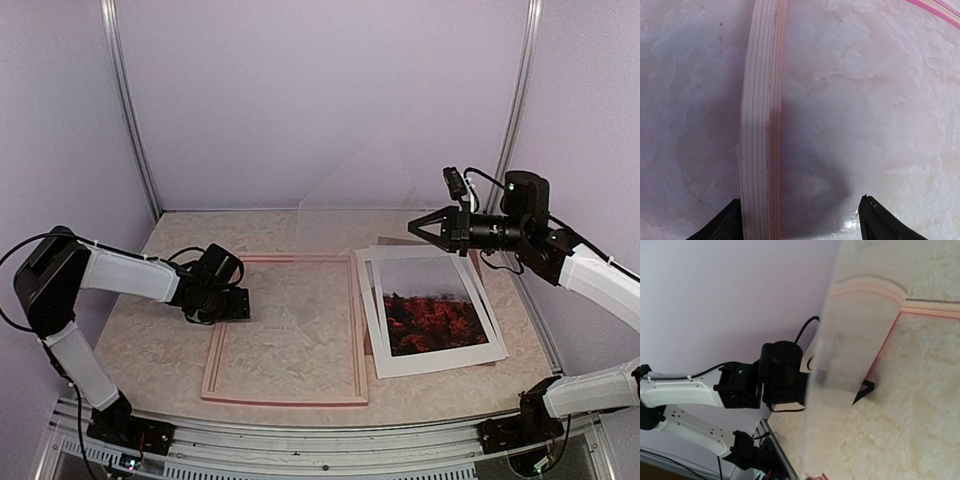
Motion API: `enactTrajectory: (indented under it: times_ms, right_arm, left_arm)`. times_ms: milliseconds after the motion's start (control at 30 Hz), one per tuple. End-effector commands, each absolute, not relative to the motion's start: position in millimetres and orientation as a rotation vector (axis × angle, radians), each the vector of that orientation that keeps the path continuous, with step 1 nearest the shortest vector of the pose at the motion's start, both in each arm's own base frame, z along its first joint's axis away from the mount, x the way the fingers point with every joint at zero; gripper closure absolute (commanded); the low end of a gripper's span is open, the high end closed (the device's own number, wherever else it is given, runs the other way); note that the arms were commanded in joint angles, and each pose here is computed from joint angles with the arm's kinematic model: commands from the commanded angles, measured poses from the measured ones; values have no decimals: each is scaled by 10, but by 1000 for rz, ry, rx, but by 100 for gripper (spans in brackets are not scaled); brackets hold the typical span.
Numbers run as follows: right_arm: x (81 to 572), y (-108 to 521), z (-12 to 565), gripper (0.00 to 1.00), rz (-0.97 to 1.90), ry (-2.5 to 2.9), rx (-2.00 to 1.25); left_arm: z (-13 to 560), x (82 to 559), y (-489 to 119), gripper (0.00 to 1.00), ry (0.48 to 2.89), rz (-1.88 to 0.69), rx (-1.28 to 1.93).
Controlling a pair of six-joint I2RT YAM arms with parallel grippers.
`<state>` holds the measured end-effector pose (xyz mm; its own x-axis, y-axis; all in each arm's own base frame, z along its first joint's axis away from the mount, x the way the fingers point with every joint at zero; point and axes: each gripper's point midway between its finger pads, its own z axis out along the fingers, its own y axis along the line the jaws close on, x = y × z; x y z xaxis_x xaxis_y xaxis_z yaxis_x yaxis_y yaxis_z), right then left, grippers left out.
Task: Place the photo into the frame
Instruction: Move the frame body to the center of the board, then pass from the right arm to the left
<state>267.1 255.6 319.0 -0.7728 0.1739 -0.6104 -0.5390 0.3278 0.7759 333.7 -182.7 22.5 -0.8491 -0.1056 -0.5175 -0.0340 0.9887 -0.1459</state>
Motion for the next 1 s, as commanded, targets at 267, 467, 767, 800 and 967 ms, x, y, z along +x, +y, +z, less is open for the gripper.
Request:
enactTrajectory:
  times_ms: [267, 467, 767, 800, 967]
  right_arm:
    - [2238, 3096, 3113, 100, 1645, 1948, -375]
    - [1962, 3555, 3001, 100, 1756, 1949, -446]
    - [2030, 3729, 2261, 100, 1713, 2149, -237]
    - [2063, 3694, 2142, 100, 1689, 2180, -176]
    - [2126, 3529, 1639, 100, 1630, 2277, 73]
  left_arm:
    - [1149, 3658, -1087, 12, 2315, -183, -391]
    - [1422, 3676, -687, 10, 2223, -151, -473]
    - [1277, 3605, -727, 9, 2252, -183, -446]
    - [1271, 3601, -738, 9, 2252, -187, -442]
    - [1250, 3601, -803, 9, 2258, -188, -414]
